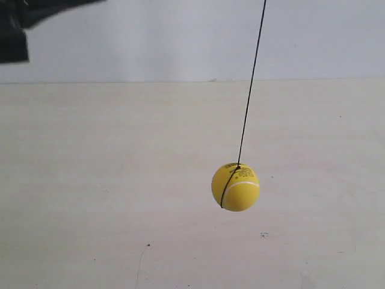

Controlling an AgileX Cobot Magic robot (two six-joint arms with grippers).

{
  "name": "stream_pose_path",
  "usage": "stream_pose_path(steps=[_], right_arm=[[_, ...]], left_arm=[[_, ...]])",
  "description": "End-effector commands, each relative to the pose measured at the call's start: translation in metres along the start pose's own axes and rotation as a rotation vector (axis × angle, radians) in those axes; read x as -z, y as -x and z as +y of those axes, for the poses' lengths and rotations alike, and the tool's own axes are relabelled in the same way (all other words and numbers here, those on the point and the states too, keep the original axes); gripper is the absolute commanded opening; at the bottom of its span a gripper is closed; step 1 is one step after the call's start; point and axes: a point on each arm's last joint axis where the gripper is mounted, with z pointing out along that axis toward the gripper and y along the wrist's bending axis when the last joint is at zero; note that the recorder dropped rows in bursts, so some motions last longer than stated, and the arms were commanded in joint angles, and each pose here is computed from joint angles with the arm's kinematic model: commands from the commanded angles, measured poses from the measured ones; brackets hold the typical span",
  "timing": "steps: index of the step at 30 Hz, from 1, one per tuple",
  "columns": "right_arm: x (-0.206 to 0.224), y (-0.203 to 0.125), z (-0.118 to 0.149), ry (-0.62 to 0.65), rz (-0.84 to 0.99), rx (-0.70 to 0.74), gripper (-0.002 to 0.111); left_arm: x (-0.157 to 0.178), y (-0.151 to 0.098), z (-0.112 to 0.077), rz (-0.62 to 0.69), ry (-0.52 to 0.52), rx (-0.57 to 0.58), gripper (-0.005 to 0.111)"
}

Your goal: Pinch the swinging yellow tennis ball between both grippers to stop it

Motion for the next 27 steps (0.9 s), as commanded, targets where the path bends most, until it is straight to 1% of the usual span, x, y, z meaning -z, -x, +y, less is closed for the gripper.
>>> stream_pose_path(steps=[1,4,6,9,13,17,20,21,23,27], right_arm=[[0.042,0.032,0.005,-0.215,-0.121,0.025,0.0],[0.069,0.045,0.013,-0.305,-0.203,0.049,0.0],[0.087,0.052,0.019,-0.363,-0.25,0.069,0.0],[0.104,0.057,0.026,-0.385,-0.288,0.11,0.0],[0.122,0.051,0.034,-0.391,-0.324,0.119,0.0],[0.142,0.039,0.04,-0.458,-0.374,0.11,0.0],[0.147,0.027,0.04,-0.493,-0.373,0.077,0.0],[0.147,0.026,0.04,-0.493,-0.373,0.068,0.0],[0.143,0.019,0.04,-0.471,-0.355,0.053,0.0],[0.132,-0.001,0.043,-0.406,-0.301,0.024,0.0]], left_arm=[[0.049,0.037,-0.006,-0.127,0.237,0.008,0.005],[0.088,0.058,-0.02,-0.232,0.359,-0.049,0.005],[0.112,0.066,-0.031,-0.295,0.428,-0.08,0.005],[0.153,0.075,-0.052,-0.397,0.548,-0.15,0.005],[0.198,0.07,-0.08,-0.509,0.681,-0.2,0.005],[0.226,0.049,-0.107,-0.588,0.742,-0.225,0.005],[0.238,0.028,-0.121,-0.623,0.783,-0.229,0.005],[0.231,0.018,-0.119,-0.594,0.79,-0.212,0.005],[0.223,0.006,-0.114,-0.554,0.8,-0.183,0.005],[0.201,-0.02,-0.11,-0.464,0.751,-0.153,0.005]])
